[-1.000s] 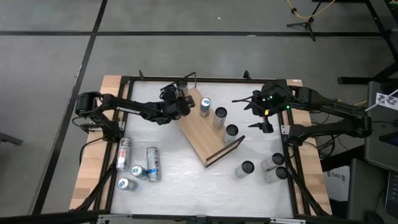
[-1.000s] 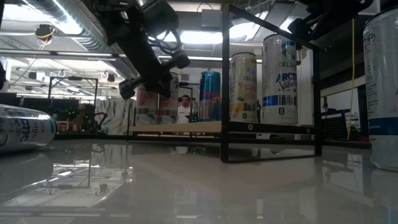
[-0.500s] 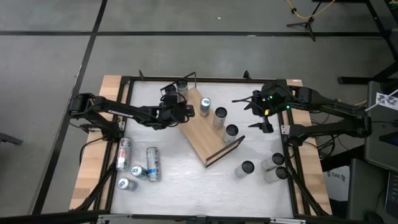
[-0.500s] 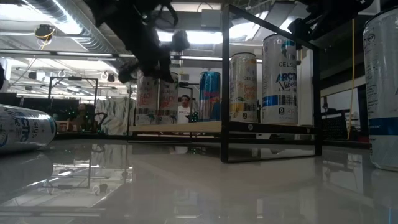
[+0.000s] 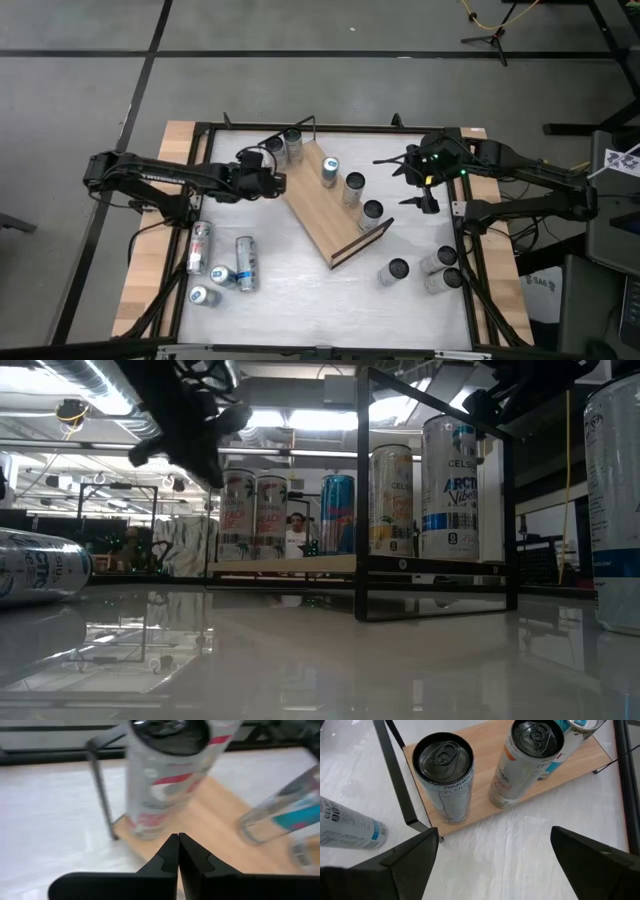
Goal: Place canned beverage on shelf
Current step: Put the right white-pink soda can on the shelf and align with the other white-pink soda can
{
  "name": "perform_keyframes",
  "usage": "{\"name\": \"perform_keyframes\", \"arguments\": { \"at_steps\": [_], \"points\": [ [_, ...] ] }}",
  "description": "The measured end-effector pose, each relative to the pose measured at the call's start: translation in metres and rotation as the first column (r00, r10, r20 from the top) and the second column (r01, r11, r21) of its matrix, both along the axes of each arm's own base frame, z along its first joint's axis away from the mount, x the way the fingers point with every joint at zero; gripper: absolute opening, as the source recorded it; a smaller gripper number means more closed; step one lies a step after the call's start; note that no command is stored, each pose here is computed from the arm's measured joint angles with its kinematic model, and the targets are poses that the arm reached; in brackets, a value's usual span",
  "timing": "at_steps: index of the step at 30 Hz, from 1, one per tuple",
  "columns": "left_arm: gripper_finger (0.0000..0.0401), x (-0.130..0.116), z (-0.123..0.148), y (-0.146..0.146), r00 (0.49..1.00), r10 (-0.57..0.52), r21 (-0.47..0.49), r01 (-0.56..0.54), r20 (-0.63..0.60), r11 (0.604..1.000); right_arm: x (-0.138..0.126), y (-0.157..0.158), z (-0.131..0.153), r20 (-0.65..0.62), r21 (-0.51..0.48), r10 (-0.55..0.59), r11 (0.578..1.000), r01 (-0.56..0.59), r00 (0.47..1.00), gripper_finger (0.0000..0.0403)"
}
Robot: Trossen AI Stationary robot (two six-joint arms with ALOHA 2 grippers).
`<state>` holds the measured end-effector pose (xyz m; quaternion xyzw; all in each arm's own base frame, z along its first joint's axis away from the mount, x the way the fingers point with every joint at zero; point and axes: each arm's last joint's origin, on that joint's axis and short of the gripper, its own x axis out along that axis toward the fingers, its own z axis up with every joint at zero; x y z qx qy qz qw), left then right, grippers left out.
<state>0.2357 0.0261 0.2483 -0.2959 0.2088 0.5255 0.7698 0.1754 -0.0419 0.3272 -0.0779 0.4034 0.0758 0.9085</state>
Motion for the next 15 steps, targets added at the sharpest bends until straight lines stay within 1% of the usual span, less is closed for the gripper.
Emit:
{"name": "perform_keyframes", "arguments": {
  "at_steps": [2,6,15],
  "points": [
    [0.0000,-0.005,-0.003,0.000,0.999,0.023,-0.014,-0.024,-0.049,1.000,0.000,0.000,0.000,0.000,0.000,0.001,1.000,-0.001,1.000,0.0379],
    [0.0000,-0.008,-0.010,0.003,0.992,0.055,-0.030,-0.059,-0.116,0.998,0.000,0.000,0.000,0.000,0.000,0.000,1.000,0.000,1.000,0.0379],
    [0.0000,-0.008,-0.013,0.013,0.986,0.077,-0.022,-0.081,-0.147,0.996,0.000,0.000,0.000,0.000,0.000,0.000,1.000,0.000,1.000,0.0379]
  ]
}}
